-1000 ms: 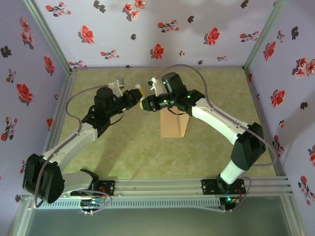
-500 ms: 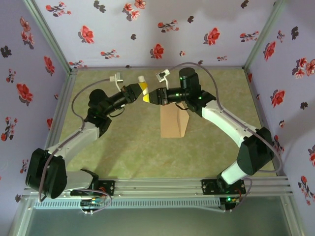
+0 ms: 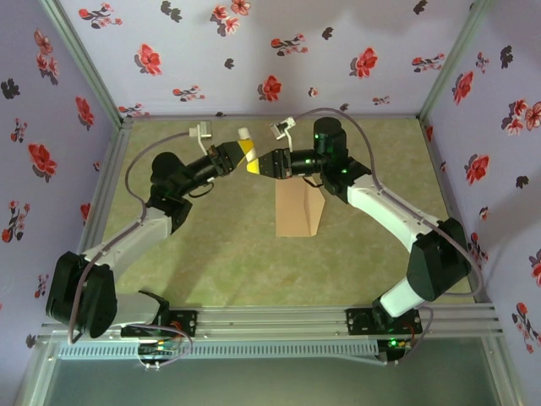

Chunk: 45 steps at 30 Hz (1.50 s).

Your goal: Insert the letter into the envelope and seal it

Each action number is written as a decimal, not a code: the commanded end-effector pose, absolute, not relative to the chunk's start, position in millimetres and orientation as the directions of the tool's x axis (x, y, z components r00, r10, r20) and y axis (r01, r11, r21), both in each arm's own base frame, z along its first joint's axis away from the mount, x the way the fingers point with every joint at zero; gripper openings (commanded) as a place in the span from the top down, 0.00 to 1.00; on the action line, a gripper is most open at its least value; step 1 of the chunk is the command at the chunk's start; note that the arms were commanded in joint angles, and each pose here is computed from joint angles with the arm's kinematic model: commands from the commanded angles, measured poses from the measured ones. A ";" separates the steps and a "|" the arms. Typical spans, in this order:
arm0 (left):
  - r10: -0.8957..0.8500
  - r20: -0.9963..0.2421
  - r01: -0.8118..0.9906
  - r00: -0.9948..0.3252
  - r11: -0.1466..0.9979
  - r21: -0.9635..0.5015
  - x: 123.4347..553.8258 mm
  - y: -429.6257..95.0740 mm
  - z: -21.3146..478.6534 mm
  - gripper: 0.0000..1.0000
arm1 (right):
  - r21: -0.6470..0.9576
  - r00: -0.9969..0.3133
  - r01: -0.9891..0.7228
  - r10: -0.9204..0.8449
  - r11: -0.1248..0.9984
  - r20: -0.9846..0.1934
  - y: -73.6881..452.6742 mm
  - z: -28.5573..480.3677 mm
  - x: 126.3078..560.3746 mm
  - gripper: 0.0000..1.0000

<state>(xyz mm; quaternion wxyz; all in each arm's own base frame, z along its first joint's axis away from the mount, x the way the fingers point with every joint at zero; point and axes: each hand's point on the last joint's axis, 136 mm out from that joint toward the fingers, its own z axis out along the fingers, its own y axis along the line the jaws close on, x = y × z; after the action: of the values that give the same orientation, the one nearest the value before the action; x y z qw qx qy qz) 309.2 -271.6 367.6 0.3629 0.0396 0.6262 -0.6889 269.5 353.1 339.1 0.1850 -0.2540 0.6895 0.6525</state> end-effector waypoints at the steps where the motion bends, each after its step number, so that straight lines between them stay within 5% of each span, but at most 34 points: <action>1: -0.355 -0.496 0.512 -0.792 0.055 -0.857 303.4 -276.7 347.1 1.00 | 0.715 -0.720 -0.693 -0.033 0.094 -0.693 337.7 367.3 283.8 0.68; 8: -0.442 -0.453 0.431 -0.774 0.158 -0.889 332.7 -251.9 333.1 1.00 | 0.720 -0.768 -0.640 -0.202 0.266 -0.608 320.4 322.4 269.9 0.47; 11: -0.477 -0.457 0.354 -0.751 0.294 -0.888 346.2 -239.5 314.6 1.00 | 0.695 -0.790 -0.606 -0.188 0.386 -0.584 310.4 306.0 277.6 0.36; 18: -0.526 -0.528 0.109 -0.667 0.631 -0.768 356.6 -193.6 278.6 1.00 | 0.570 -0.794 -0.544 -0.160 0.616 -0.586 308.6 277.5 298.7 0.38; 45: -0.498 -0.518 0.134 -0.695 0.619 -0.774 340.3 -213.3 284.5 1.00 | 0.473 -0.729 -0.627 -0.251 0.619 -0.637 409.0 252.2 297.4 0.46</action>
<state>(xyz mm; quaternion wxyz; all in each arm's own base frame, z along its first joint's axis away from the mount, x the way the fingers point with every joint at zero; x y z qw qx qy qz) 339.7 -209.5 264.6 0.3548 -0.1256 0.8295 -0.4126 289.4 400.1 236.7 0.2389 -0.2572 0.8703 0.3454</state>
